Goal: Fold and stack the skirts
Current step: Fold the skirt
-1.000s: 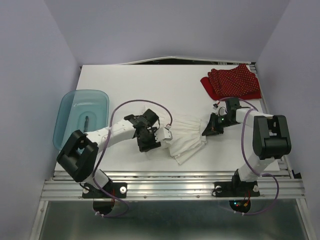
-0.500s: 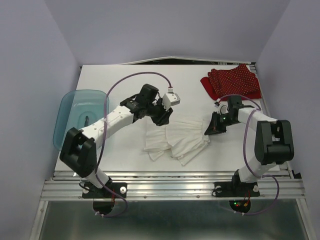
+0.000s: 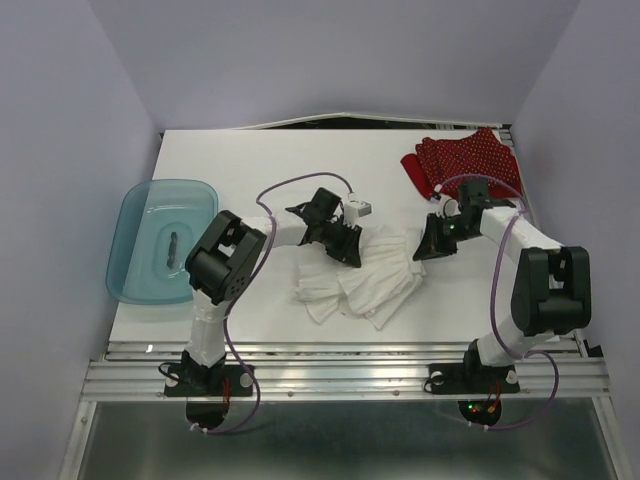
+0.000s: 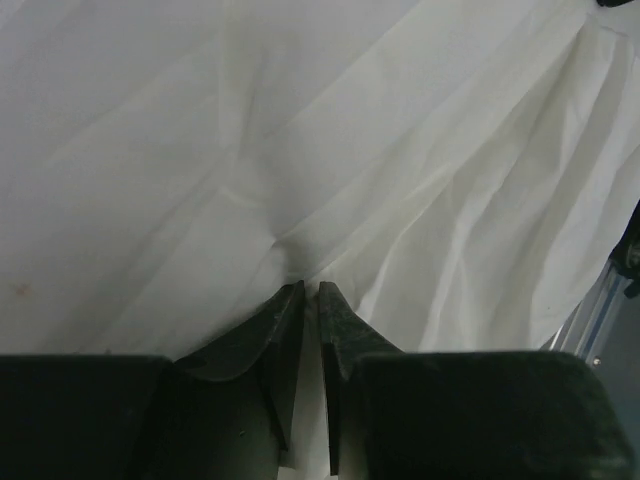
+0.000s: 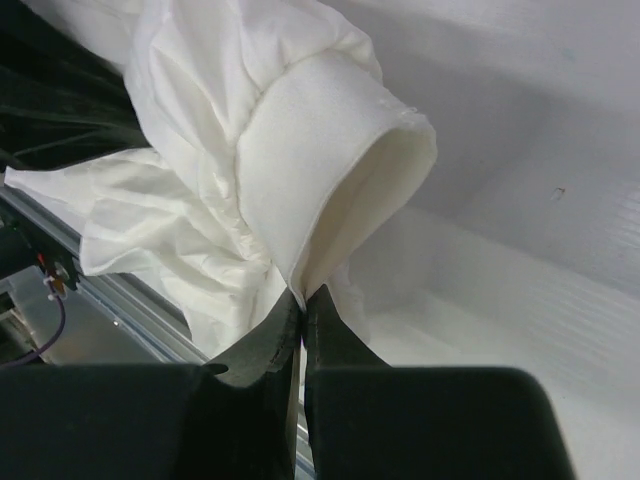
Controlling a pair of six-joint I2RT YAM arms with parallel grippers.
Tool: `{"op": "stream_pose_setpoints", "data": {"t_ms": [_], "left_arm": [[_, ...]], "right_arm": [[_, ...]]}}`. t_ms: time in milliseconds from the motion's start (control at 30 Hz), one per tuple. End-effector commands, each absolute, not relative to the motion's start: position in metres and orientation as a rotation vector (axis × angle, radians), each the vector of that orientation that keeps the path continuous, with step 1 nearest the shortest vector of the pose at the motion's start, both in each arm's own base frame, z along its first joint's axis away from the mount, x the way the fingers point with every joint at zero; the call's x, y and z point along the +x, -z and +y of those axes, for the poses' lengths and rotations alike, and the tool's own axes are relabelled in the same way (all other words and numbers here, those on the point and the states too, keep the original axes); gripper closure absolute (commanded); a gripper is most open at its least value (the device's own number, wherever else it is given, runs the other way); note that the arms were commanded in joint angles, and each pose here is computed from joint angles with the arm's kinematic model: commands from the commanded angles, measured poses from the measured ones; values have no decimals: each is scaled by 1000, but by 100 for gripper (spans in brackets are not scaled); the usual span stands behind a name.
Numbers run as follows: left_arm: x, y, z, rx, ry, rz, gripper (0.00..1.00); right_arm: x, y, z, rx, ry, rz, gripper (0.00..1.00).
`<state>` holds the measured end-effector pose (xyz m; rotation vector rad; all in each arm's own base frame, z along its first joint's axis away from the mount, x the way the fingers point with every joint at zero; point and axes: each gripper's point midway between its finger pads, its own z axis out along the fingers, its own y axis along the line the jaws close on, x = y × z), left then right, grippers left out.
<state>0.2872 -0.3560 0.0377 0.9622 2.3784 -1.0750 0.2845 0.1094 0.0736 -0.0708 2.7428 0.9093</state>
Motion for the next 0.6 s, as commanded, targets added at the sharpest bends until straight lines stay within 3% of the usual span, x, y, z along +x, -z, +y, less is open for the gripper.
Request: {"op": "stream_pose_setpoints", "data": {"t_ms": [0,167,267,433,567], "left_arm": [[291,-4,-346,921,957,2521,74],[285,-14,-363,1004,965,2463,73],[278,-44,-367,1047,1011,2376,65],[288,-107,-331,950,1043,2227,58],[289,-110,-292,907,941,2254,58]], "right_arm": [[307,-118,104,-182,-831,2602,99],[311,-133,106,-203,-840,2572,99],[313,-140,106,-228,-835,2557,99],[318,-146,97,-267,-751,2548,99],[325,-151,91,-278,-692,2556,99]]}}
